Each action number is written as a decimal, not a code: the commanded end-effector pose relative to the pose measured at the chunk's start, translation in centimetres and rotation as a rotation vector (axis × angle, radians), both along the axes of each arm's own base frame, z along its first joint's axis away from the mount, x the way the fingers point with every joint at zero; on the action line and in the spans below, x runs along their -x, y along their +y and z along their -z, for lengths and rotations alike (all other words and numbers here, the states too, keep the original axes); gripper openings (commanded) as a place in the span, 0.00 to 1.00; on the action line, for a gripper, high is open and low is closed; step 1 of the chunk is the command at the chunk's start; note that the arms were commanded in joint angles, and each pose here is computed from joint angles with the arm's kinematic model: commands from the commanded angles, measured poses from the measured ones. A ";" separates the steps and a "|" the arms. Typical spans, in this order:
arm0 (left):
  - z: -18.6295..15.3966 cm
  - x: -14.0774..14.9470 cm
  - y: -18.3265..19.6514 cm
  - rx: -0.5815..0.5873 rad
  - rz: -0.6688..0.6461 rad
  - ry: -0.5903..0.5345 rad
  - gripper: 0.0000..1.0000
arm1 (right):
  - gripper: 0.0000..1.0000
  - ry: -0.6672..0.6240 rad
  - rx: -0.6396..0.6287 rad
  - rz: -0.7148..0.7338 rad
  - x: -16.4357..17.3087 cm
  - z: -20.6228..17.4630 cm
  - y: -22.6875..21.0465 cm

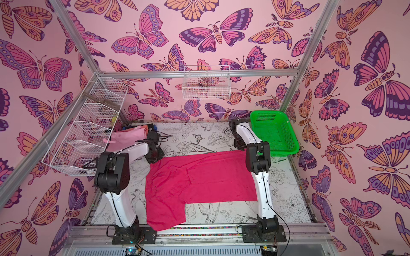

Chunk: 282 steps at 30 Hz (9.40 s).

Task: Fold and stack t-shirts
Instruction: Smooth out the T-shirt at the center of the board.

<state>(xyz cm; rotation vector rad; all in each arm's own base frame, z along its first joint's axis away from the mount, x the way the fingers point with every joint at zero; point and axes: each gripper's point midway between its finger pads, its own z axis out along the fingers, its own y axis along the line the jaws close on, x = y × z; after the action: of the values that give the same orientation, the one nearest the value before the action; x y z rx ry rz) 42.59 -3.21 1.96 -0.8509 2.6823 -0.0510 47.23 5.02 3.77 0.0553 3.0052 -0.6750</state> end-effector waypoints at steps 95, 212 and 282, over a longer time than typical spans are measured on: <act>2.4 2.1 0.1 0.006 0.009 0.089 0.20 | 0.28 -0.017 -0.215 -0.125 2.2 -4.3 8.4; 1.7 1.8 -0.3 0.017 0.014 0.070 0.19 | 0.34 0.142 -0.617 -0.371 11.5 -2.5 28.2; -0.2 0.1 1.9 0.010 -0.029 0.014 0.20 | 0.32 -0.060 0.108 0.186 3.0 -1.6 0.2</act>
<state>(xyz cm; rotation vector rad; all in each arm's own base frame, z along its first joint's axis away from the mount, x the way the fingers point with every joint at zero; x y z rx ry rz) 43.57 -1.24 2.84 -0.9186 2.6408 -0.0902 43.78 5.14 6.07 0.3441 2.9100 -0.8567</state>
